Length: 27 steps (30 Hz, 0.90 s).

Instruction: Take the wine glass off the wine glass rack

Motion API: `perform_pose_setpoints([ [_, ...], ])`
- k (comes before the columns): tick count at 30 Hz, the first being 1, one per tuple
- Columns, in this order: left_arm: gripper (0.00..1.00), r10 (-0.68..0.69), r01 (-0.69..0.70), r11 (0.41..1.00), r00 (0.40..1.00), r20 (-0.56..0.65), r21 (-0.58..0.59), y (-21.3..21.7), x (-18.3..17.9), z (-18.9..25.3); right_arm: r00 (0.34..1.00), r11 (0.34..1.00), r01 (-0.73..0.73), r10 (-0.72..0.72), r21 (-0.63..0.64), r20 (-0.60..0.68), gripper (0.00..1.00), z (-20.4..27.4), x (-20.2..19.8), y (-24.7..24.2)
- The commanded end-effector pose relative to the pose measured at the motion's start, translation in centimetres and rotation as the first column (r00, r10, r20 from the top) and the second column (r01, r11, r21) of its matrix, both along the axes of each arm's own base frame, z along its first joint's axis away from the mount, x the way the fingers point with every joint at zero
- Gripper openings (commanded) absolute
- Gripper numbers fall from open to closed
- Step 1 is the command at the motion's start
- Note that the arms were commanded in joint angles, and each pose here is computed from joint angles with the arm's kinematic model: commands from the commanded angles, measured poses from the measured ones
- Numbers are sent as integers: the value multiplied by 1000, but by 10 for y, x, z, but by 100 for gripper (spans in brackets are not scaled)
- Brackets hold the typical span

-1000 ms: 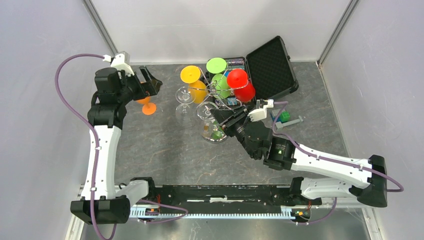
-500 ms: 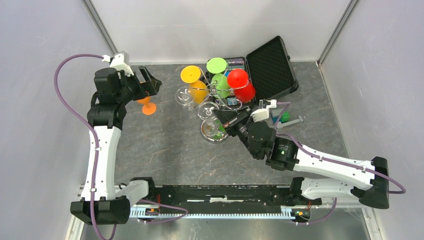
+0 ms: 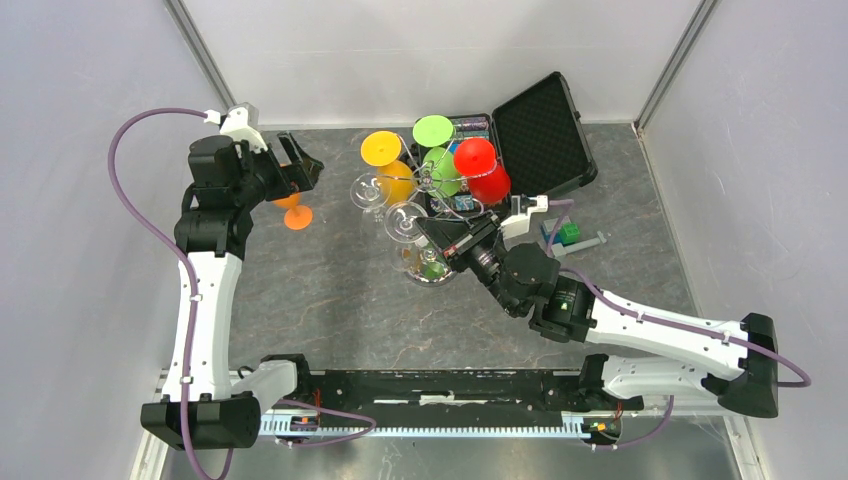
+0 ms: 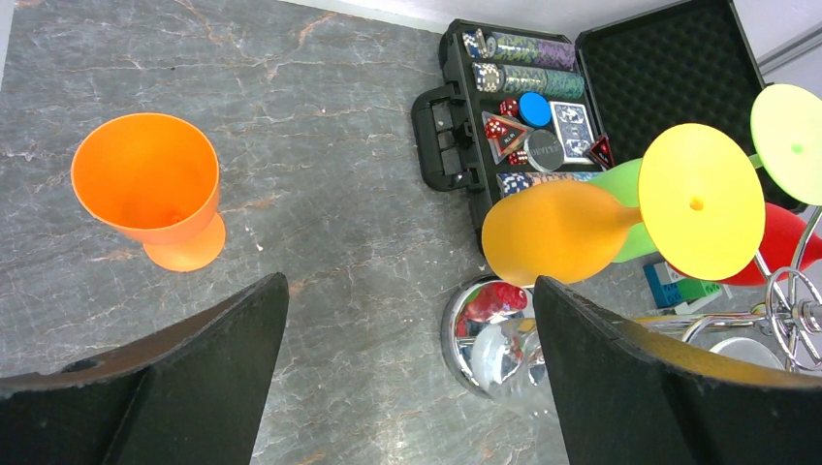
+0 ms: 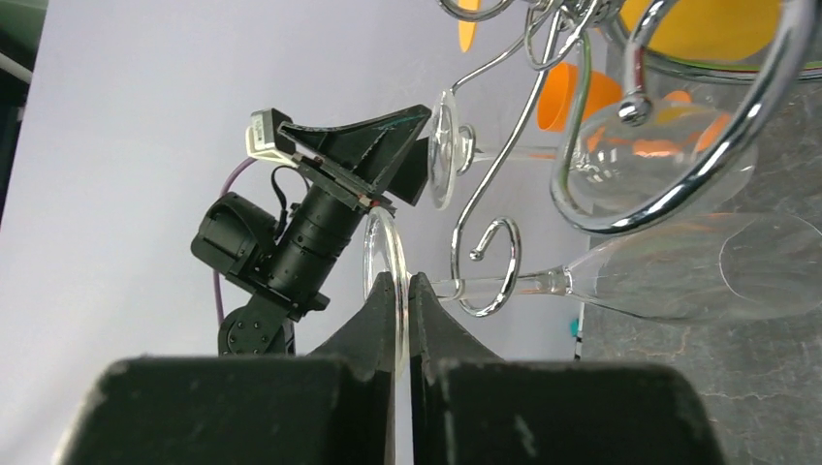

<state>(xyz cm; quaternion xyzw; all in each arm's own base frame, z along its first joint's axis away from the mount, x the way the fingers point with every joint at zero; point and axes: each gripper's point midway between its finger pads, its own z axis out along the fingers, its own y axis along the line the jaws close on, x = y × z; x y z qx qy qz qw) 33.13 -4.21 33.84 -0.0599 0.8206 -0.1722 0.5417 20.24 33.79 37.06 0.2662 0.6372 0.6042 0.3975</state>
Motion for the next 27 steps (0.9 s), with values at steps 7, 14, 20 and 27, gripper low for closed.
perform_pose_setpoints([
  [7,100,10,-8,1000,997,73,-27,-2,1,22,999,999,11,-13,52,38,0,24,6,7],
  [14,100,-22,26,999,996,83,-43,-8,-3,27,992,993,107,-110,44,60,0,25,20,2],
  [20,100,-45,50,997,995,87,-57,-13,-6,29,987,988,141,-145,67,72,0,31,25,-1],
  [27,100,-67,73,995,994,91,-74,-18,-9,32,974,972,212,-218,101,55,0,29,34,-10],
])
